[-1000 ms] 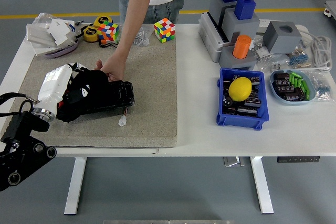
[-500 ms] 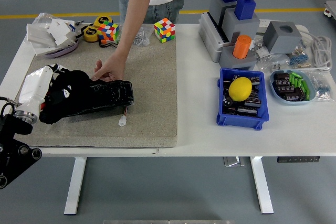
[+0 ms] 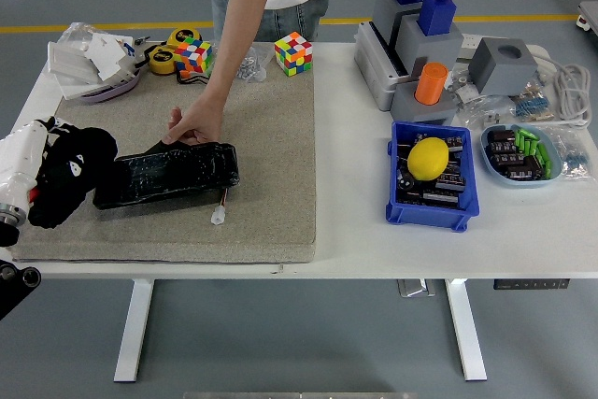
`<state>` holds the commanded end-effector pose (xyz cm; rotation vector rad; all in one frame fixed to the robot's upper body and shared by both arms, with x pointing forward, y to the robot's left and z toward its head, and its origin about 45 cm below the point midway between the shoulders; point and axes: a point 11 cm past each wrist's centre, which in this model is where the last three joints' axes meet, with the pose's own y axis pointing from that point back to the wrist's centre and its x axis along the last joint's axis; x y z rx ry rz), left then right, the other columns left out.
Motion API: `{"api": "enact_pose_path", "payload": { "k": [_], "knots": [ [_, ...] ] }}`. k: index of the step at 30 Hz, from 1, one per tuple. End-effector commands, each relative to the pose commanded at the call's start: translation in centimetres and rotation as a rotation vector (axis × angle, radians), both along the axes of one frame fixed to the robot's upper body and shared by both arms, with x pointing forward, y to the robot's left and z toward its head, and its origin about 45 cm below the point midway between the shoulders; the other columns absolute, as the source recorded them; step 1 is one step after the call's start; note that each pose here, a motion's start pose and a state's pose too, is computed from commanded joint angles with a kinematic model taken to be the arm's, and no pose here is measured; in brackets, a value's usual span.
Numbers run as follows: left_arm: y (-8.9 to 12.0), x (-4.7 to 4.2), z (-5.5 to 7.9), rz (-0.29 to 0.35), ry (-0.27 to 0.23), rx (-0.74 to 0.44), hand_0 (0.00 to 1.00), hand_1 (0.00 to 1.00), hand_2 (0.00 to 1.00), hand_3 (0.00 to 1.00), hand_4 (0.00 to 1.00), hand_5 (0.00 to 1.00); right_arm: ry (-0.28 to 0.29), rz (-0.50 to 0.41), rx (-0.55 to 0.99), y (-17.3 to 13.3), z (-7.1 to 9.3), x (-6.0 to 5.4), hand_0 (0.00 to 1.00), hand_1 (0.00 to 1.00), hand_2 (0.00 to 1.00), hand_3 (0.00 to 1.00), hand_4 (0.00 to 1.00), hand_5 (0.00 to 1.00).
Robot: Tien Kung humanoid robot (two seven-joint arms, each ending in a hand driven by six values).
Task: Pick the rag up,wipe the panel,place it on the desk
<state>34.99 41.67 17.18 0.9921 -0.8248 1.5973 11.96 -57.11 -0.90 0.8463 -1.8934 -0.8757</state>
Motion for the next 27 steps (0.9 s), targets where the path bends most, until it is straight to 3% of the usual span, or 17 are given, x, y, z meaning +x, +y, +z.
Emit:
{"api": "enact_pose_path", "payload": {
  "k": [10,27],
  "knots": [
    [-1.0,0.36,-0.1,-0.025,0.002,-0.009,0.203,0.140,0.550,0.556,0.454,0.002,-0.004,0.000,-0.001,0.0,0.0,0.2,0.761,0.629,0.697,0.603,0.982,0.592],
    [-5.8,1.82,-0.7,-0.136,0.020,-0.042,0.203,0.140,0.551,0.557,0.456,0.002,-0.003,0.003,-0.002,-0.1,0.1,0.3,0.759,0.628,0.697,0.604,0.982,0.592]
  ]
}}
